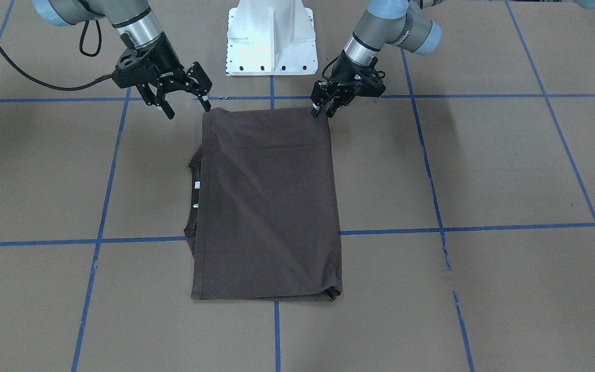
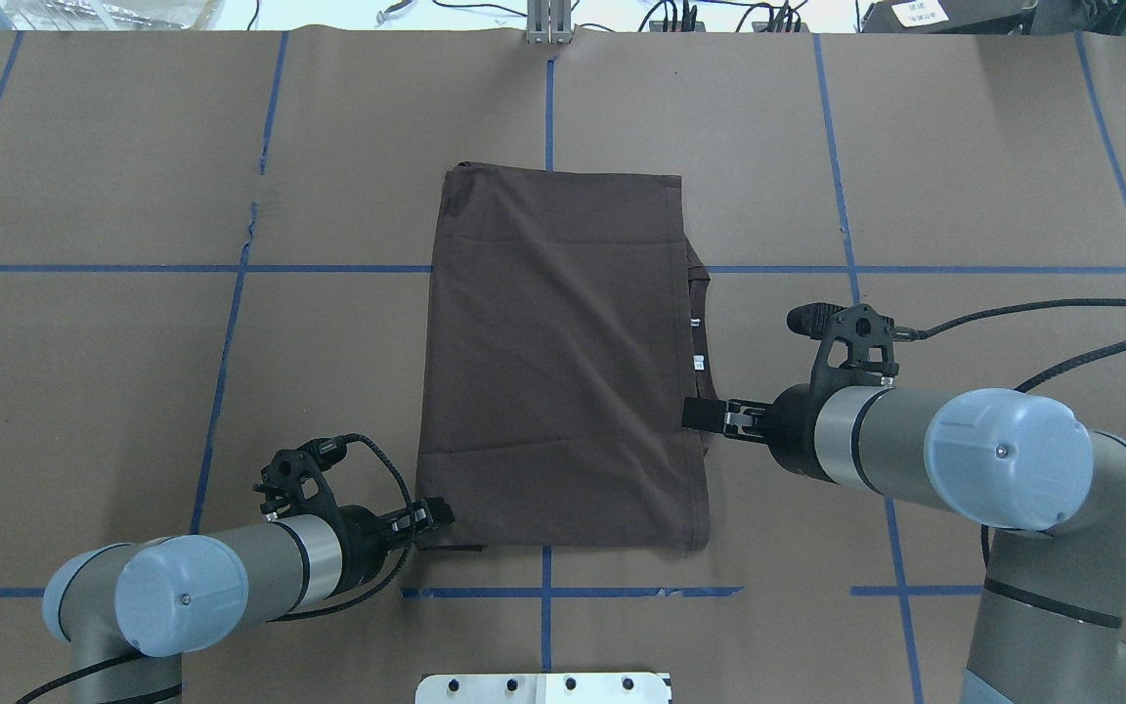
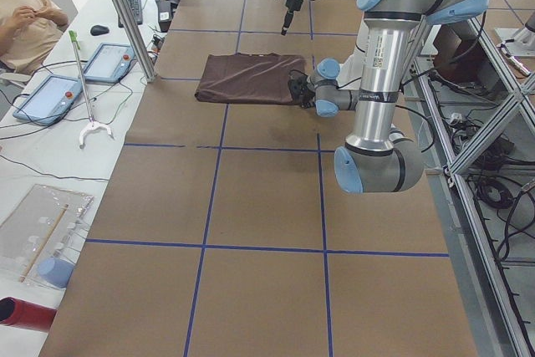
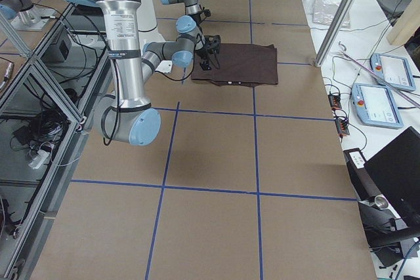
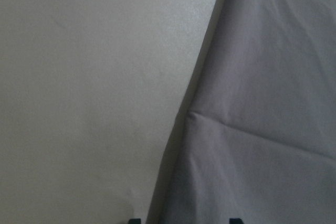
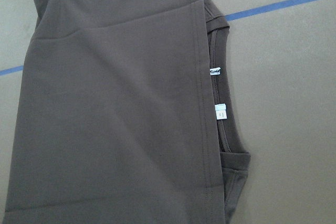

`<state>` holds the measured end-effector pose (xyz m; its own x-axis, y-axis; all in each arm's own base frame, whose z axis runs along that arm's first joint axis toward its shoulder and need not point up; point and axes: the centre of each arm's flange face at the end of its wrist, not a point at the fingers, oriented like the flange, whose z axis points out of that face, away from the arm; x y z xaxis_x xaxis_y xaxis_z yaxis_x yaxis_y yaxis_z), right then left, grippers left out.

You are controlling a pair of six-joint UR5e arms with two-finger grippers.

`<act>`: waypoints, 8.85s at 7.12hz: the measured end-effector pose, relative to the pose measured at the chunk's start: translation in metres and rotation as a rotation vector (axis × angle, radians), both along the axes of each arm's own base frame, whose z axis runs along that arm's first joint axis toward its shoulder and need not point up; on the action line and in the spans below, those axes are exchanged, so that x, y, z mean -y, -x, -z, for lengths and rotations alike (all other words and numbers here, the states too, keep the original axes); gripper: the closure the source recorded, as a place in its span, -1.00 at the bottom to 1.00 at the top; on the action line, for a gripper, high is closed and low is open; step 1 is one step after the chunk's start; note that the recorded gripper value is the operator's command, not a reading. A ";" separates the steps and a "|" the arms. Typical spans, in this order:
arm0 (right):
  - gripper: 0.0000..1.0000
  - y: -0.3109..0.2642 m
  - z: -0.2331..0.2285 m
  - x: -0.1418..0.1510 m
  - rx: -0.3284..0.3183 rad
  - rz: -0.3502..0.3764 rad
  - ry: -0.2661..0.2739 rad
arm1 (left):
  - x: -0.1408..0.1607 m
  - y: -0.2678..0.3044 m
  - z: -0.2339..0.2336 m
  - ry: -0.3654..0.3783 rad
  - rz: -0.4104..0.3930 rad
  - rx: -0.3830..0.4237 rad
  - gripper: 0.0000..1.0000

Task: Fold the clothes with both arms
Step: 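Move both grippers to the corners of the shirt edge nearest the robot, then close both grippers on the near edge of the brown shirt, then lift the near edge with both grippers and fold it away from the robot, then lay the folded edge onto the far half and open both grippers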

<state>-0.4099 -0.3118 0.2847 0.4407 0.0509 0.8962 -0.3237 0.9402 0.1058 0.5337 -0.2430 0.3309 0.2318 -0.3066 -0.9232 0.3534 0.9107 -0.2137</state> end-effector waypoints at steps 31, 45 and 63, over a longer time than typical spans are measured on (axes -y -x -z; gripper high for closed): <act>1.00 0.038 0.097 -0.092 -0.028 -0.250 0.558 | -0.035 0.118 0.151 0.006 -0.110 -0.049 1.00; 1.00 0.141 0.089 0.109 -0.148 -0.437 0.471 | 0.235 0.062 0.104 -0.187 0.102 0.302 1.00; -1.00 0.205 0.037 0.132 -0.425 -0.069 -0.006 | 0.272 0.058 0.052 -0.352 -0.068 0.334 -1.00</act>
<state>-0.6148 -0.4437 0.2477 0.7665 0.0883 0.6362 -0.3122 0.9169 0.2488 0.4758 -0.5153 0.2785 0.5414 0.0366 -0.8400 0.2875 0.9308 0.2259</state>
